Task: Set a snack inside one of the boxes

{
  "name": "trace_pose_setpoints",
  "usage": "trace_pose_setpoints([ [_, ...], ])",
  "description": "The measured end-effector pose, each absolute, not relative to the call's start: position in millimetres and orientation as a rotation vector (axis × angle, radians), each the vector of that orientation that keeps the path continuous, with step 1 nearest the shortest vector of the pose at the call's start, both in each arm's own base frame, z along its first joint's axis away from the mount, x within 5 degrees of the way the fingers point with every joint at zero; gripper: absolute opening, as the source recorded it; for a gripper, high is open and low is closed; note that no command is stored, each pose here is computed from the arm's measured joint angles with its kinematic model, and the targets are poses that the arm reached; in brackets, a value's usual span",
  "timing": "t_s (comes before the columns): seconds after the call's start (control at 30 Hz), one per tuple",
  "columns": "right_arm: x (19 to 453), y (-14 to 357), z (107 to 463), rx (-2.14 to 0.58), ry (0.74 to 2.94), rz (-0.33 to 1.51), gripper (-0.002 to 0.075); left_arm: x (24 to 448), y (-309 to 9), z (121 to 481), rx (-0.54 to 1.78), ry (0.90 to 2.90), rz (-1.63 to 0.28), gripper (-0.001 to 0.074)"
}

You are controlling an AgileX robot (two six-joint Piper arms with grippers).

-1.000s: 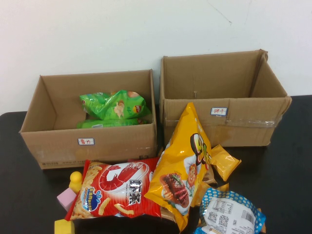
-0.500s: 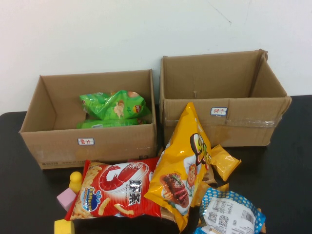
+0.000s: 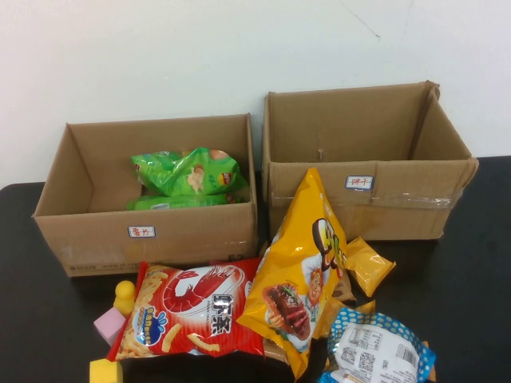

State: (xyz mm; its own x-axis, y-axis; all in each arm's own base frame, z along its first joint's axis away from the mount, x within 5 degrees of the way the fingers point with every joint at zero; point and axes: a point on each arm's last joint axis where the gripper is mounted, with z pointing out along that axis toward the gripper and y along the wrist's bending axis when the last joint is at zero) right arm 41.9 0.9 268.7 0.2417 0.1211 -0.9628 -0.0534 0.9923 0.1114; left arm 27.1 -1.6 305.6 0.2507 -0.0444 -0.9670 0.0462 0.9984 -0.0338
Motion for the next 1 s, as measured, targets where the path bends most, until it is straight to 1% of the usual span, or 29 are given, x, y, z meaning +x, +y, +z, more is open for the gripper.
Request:
trace_pose_setpoints([
  [0.17, 45, -5, 297, 0.054, 1.496, -0.003, -0.0001, 29, -1, 329, 0.034, 1.491, -0.019, -0.0001],
  [0.2, 52, -6, 304, 0.059, 1.582, -0.028, -0.0001, 38, -2, 329, 0.038, 1.576, -0.014, -0.0001],
  [0.27, 65, -7, 309, 0.072, 1.69, -0.04, -0.0001, 49, -2, 323, 0.041, 1.68, -0.013, -0.0001],
  [0.33, 82, -7, 305, 0.089, 1.828, -0.045, -0.0001, 58, -2, 316, 0.044, 1.777, -0.013, -0.0001],
  [0.47, 115, -6, 287, 0.103, 2.052, -0.048, -0.0001, 74, -3, 303, 0.049, 1.951, -0.011, -0.0001],
  [0.7, 154, -5, 251, 0.101, 2.312, -0.064, -0.0001, 95, -3, 284, 0.055, 2.169, -0.01, -0.0001],
  [0.87, 183, -2, 226, 0.079, 2.401, -0.052, -0.0001, 103, -5, 281, 0.06, 2.198, -0.04, -0.0001],
  [1.0, 208, 10, 208, -0.063, 2.396, -0.026, -0.0001, 105, -7, 284, 0.08, 2.156, -0.047, -0.0001],
])
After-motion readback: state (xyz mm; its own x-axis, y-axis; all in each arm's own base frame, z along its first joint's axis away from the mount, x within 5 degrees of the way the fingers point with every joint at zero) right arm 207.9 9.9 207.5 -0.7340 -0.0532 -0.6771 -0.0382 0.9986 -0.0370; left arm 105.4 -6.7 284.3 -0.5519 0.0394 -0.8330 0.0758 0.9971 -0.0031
